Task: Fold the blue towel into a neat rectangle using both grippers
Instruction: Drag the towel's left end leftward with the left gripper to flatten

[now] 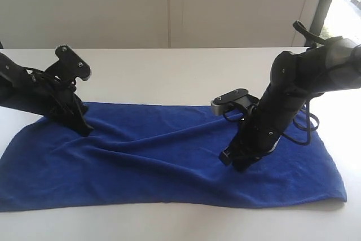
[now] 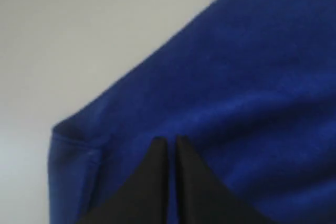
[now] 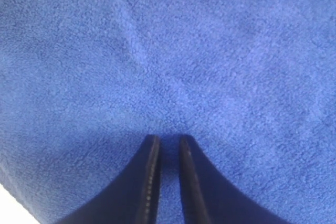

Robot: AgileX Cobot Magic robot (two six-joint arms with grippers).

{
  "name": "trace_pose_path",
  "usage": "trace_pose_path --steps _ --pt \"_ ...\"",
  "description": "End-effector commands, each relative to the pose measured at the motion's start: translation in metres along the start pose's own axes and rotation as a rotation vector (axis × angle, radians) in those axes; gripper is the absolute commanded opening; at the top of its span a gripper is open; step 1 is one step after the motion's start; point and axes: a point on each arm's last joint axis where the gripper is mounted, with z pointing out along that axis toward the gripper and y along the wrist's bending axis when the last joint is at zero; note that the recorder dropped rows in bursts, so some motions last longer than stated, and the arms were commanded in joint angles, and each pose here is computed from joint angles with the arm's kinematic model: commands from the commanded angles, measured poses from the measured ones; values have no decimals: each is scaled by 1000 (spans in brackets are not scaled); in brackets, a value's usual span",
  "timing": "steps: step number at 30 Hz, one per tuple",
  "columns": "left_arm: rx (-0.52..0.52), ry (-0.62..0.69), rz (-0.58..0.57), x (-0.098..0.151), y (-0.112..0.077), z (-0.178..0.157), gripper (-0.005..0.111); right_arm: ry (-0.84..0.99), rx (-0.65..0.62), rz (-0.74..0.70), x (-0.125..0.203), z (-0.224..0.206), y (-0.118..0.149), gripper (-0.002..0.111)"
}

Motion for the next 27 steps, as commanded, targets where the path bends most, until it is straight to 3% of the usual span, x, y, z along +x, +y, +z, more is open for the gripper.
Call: trace_pose_path --steps 1,11,22,27 --pt "-11 24 -108 9 10 7 1 85 -39 -4 10 13 1 14" --pt "-58 102 -180 40 34 27 1 85 -39 -4 10 13 1 14" --pt "-237 78 -193 47 57 27 1 85 -39 -4 10 13 1 14" --pt "-271 95 -312 62 74 21 1 85 -39 -4 10 13 1 14"
